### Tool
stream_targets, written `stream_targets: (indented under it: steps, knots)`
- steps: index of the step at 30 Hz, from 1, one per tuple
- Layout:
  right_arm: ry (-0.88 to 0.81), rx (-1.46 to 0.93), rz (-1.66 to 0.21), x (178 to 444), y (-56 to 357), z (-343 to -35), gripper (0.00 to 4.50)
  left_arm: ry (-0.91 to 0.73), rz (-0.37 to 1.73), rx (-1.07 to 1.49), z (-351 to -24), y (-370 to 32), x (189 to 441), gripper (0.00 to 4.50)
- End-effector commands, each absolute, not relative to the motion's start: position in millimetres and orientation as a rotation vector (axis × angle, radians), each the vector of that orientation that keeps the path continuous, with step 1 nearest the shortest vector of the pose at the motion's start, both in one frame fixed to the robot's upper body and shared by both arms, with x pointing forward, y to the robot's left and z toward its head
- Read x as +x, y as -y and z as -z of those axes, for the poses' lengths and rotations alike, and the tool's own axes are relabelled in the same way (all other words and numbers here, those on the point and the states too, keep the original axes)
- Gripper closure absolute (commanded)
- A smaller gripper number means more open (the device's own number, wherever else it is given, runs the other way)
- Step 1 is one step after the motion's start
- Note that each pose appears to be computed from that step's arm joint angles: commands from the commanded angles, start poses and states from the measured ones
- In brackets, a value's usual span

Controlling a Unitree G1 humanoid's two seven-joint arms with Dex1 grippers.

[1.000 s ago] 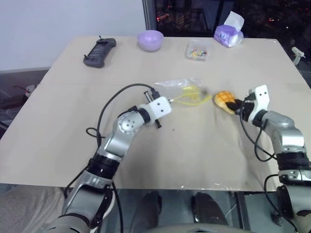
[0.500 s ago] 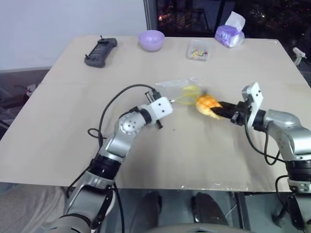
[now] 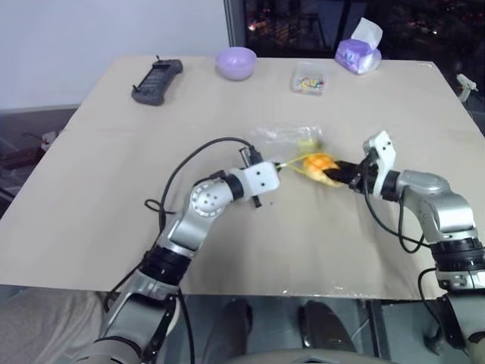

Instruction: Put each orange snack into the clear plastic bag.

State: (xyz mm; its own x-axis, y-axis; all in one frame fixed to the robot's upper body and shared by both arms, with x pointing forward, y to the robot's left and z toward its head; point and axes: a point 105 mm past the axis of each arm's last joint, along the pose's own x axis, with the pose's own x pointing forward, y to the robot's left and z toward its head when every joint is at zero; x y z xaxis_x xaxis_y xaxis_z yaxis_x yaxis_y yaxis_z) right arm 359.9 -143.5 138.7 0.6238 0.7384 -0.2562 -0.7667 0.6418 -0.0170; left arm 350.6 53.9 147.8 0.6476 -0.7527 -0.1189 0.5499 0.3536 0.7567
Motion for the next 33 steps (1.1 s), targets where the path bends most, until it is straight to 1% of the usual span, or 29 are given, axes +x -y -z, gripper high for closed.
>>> stream_targets:
  steps: [1,7,13,19,22,27,28,31,33]
  knots:
    - [-0.204,-0.127,-0.859,364,141,-152,3.48,0.356,0.875,0.868,-163,-46,343,4.50]
    - [-0.195,0.050,-0.789,379,133,-167,3.48,0.353,0.935,0.853,-155,-37,335,4.50]
    - [-0.181,0.087,-0.771,384,127,-173,3.48,0.356,0.968,0.844,-152,-31,332,4.50]
    - [-0.198,0.027,-0.795,380,113,-163,3.48,0.361,0.974,0.842,-153,-29,332,4.50]
    - [-0.205,0.021,-0.788,380,111,-160,2.55,0.363,0.974,0.841,-153,-28,332,4.50]
    - [-0.179,0.030,-0.842,371,110,-167,0.36,0.351,0.961,0.840,-151,-31,333,4.50]
    - [-0.176,0.028,-0.847,369,112,-169,0.02,0.348,0.958,0.841,-151,-32,334,4.50]
    - [-0.182,0.008,-0.872,358,125,-173,0.02,0.333,0.935,0.847,-150,-36,337,4.50]
    - [-0.191,-0.012,-0.907,343,139,-175,0.02,0.326,0.920,0.847,-150,-39,339,4.50]
